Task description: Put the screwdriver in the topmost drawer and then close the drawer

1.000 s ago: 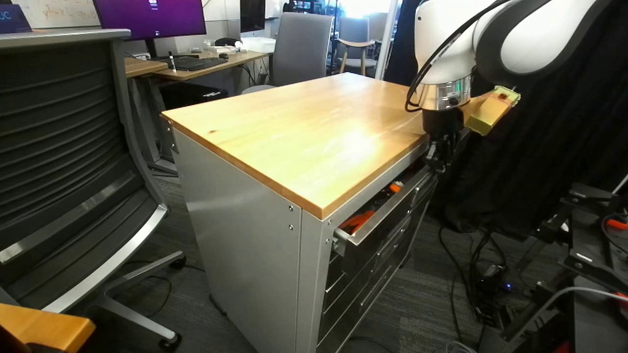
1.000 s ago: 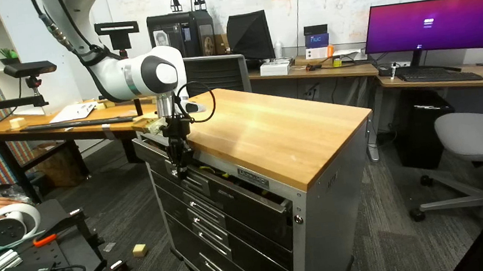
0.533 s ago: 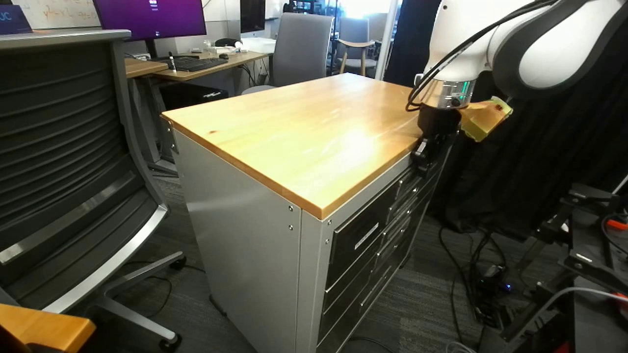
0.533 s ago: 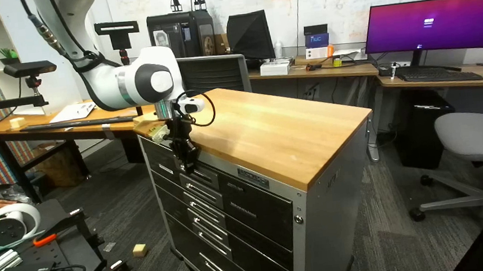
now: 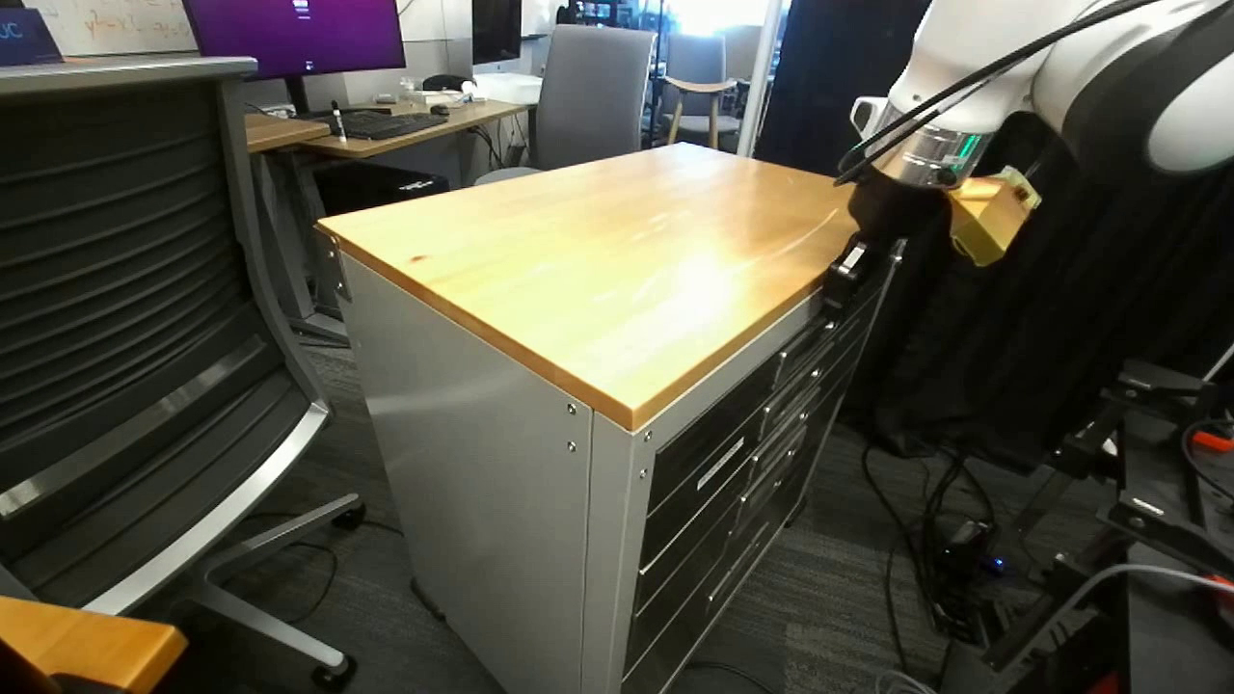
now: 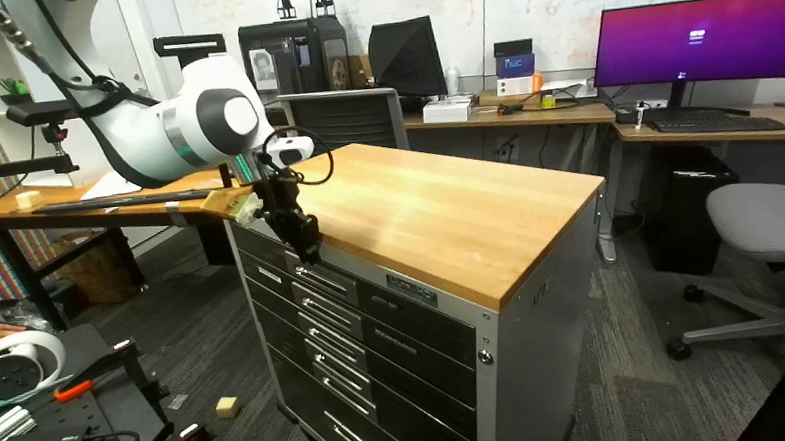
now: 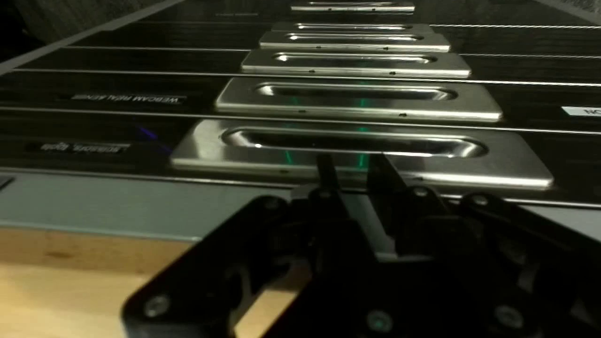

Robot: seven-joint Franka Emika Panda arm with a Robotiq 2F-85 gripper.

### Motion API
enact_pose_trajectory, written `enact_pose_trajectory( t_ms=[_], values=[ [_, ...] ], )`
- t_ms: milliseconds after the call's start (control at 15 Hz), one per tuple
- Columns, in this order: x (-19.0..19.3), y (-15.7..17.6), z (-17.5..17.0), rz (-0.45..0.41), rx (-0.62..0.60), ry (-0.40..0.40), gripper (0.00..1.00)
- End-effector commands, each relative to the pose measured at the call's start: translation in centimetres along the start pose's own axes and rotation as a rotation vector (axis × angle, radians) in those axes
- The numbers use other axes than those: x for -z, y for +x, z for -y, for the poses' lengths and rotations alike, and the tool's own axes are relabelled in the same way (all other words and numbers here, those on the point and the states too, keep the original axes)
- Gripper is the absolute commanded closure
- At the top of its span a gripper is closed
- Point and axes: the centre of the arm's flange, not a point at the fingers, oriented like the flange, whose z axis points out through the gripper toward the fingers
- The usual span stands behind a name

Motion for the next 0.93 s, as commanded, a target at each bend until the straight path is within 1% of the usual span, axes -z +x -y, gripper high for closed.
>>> enact_pose_trajectory(
  t_ms=[0,67,267,333,400,467,600,667,733,867],
  values=[
    [8.1,0.5,-0.2,-0.045,0.041,-0.052,0.44],
    [10.1,1.1,-0.1,-0.022,0.057,-0.075,0.35],
    [15.7,2.9,1.2,0.021,0.093,-0.126,0.13],
    [17.7,3.6,1.8,0.047,0.119,-0.129,0.05],
    [19.7,4.2,2.5,0.073,0.141,-0.132,0.01],
    [21.7,4.9,3.2,0.113,0.168,-0.123,0.00],
    [25.5,6.1,4.3,0.186,0.225,-0.067,0.00],
    [26.7,6.3,4.6,0.211,0.239,-0.040,0.00],
    [23.0,3.6,4.7,0.164,0.209,-0.064,0.00],
    [25.6,4.5,5.1,0.183,0.235,-0.040,0.00]
  ],
)
